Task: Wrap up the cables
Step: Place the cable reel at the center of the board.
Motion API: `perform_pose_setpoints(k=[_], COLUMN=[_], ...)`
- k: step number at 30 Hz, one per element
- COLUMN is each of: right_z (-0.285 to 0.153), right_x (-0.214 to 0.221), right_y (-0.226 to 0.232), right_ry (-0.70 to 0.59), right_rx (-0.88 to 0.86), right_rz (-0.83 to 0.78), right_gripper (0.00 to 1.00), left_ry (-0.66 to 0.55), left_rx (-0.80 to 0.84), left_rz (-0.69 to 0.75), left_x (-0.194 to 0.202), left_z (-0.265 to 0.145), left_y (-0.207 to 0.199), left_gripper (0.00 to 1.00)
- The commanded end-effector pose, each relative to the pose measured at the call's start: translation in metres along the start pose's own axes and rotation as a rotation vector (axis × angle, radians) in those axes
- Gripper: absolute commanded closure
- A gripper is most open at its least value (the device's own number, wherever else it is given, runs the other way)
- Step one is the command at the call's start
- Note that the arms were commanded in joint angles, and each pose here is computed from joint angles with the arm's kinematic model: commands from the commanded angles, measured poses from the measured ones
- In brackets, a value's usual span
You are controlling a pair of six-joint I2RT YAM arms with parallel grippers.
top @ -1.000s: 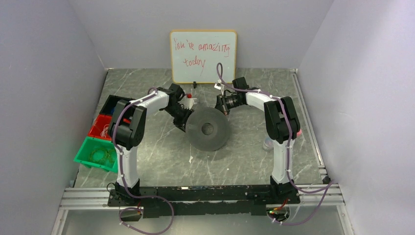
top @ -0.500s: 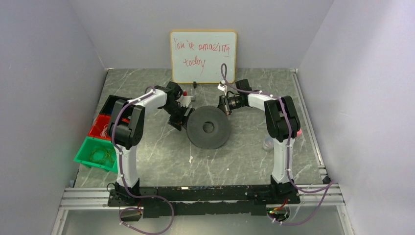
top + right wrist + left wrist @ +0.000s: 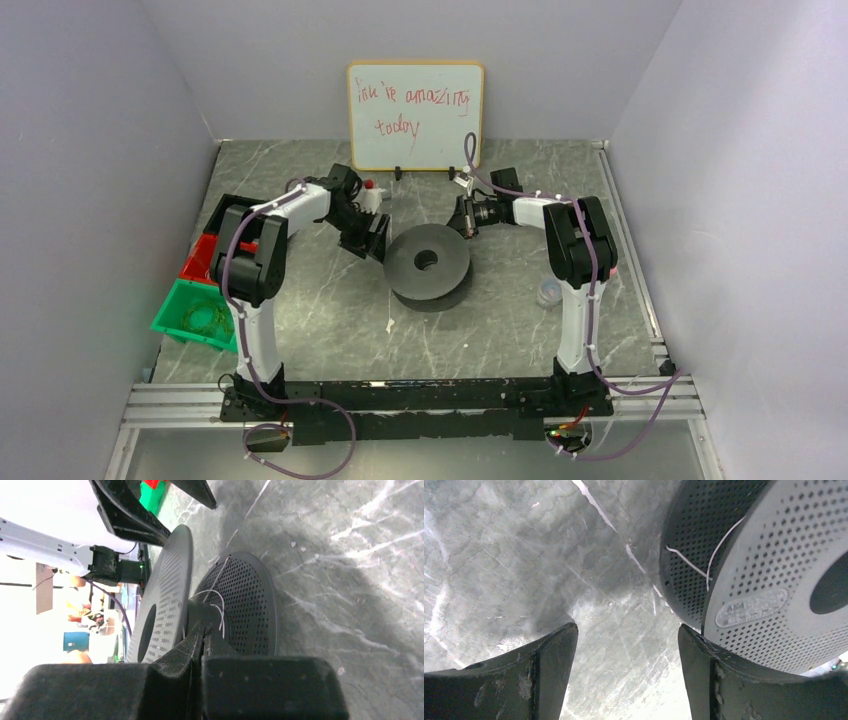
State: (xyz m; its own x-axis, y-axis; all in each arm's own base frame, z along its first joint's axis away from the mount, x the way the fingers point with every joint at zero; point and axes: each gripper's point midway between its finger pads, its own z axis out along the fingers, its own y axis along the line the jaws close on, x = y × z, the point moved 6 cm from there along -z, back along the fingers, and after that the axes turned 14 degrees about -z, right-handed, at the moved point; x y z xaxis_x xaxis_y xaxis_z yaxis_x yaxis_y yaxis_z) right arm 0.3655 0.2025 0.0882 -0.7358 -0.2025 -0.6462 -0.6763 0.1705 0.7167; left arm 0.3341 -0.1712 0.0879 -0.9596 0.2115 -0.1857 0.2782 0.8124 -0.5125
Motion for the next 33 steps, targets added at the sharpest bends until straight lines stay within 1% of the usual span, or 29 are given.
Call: perform_pose_setpoints(k=[1,5,8,10,11,13,17,19,23,28,33], right_z=[-0.005,-0.005,-0.005,-0.006,-0.007,-0.007,-0.006,-0.007,-0.011,-0.026,-0.049], right_x=[-0.008,-0.006,-0.003,-0.001,-0.001,0.000,0.002,0.003,0.000,-0.017,-0.038], right_y=[0.003,0.002,0.000,0.000,0.000,0.001,0.000,0.000,0.003,0.011,0.023], right_ry=[-0.039,-0.037,-0.031,-0.030,-0.030,-0.030,-0.023,-0.016,-0.003,-0.020,-0.040], right_rx=[-0.046,-0.045,-0.032,-0.031,-0.033,-0.033,-0.032,-0.030,-0.021,0.018,0.098], right_rz=[-0.020,-0.011,-0.005,-0.003,0.000,0.001,0.006,0.002,-0.022,-0.091,-0.198], right_gripper=[0.99,0.98,0.93,0.92,0.92,0.89,0.78,0.75,0.65,0.61,0.58], left_ry=[-0.083,-0.072,-0.090,-0.111,-0.122,-0.141,-0.171,-0.180,-0.201,-0.235,-0.299], left_rx=[0.142,0.169,0.168,0.161,0.160,0.146,0.132,0.118,0.099,0.066,-0.017], left_rz=[0.086,0.047,-0.002,-0.014,-0.012,-0.002,0.023,0.031,0.056,0.102,0.154], left_x=[-0.008,-0.008,-0.013,-0.016,-0.017,-0.018,-0.023,-0.025,-0.028,-0.030,-0.034], left_z=[-0.011,-0.007,-0.012,-0.019,-0.022,-0.028,-0.040,-0.045,-0.056,-0.074,-0.097], left_y=[-0.012,-0.007,0.004,0.009,0.010,0.011,0.005,0.004,0.000,-0.007,-0.010], left_gripper=[0.22,0.22,0.23,0.23,0.23,0.23,0.23,0.23,0.23,0.23,0.22])
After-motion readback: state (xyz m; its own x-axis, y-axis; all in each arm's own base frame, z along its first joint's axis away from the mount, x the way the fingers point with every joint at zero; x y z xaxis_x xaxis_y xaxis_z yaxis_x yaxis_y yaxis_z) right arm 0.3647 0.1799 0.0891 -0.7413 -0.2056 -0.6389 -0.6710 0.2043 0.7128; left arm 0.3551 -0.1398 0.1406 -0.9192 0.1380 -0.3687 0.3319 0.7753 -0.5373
